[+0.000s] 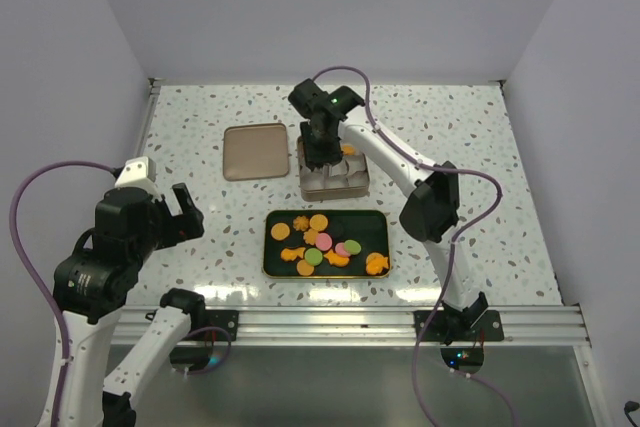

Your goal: Pack the cookies

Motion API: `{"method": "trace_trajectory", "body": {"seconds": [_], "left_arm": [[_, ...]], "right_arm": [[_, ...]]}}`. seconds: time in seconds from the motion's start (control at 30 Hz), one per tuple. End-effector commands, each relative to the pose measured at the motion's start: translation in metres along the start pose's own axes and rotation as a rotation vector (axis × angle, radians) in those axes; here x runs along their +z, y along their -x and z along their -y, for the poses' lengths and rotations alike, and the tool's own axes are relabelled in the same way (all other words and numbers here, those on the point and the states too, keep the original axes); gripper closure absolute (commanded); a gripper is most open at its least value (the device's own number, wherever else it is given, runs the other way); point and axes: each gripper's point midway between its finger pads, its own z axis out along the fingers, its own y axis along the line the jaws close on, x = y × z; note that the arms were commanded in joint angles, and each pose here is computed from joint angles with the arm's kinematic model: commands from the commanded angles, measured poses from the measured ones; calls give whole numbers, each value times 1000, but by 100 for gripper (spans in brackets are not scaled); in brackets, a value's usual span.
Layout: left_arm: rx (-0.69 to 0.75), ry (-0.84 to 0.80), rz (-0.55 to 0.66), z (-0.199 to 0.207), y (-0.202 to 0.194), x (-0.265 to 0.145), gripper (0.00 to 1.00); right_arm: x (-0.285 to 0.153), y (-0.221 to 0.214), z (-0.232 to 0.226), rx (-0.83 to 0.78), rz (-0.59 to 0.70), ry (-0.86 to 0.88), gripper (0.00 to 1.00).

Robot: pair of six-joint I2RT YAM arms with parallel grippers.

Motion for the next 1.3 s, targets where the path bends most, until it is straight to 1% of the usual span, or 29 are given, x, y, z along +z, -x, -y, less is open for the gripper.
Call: {"method": "trace_trajectory", "body": {"seconds": [0.0,0.1,0.27,0.47,0.57,0.6,0.63,0.67,0.73,0.77,0.83,0.87,0.93,0.97,1.07,1.13,1.27], "left_arm": [[17,-31,28,7,8,2,0],[18,-30,23,7,8,2,0],[18,-33,22,8,8,2,0],[34,-54,8,12,8,4,0],[43,-67,5,14,7,5,0],[43,-69,4,14,7,5,0],[43,-72,5,15,6,6,0],[44,-79,9,15,6,5,0],[43,-82,12,16,5,6,0],[42,-86,19,16,5,5,0],[42,-88,18,16,4,5,0],[40,-88,18,16,4,5,0],[40,-80,19,14,3,6,0],[39,-77,21,14,3,6,0],[38,-78,22,13,3,7,0],[39,-84,26,14,3,5,0],[37,-87,29,14,2,3,0]], "right_arm": [[-14,22,-3,16,79,33,58],[-21,25,-3,21,93,39,55],[-38,27,-1,29,116,49,54],[-80,27,7,59,173,77,54],[-100,15,15,63,183,81,54],[-99,5,16,60,167,75,54],[-114,2,19,64,194,87,55],[-119,-4,20,64,195,91,54],[-119,-24,18,50,167,87,54],[-126,-40,14,36,165,97,55],[-137,-57,9,23,176,116,54],[-131,-76,-4,-4,151,126,54],[-133,-94,-18,-21,140,170,54],[-125,-116,-27,-44,100,169,54],[-116,-146,-45,-86,59,179,54],[-113,-161,-56,-115,43,184,54],[-103,-176,-73,-163,13,172,53]]}}
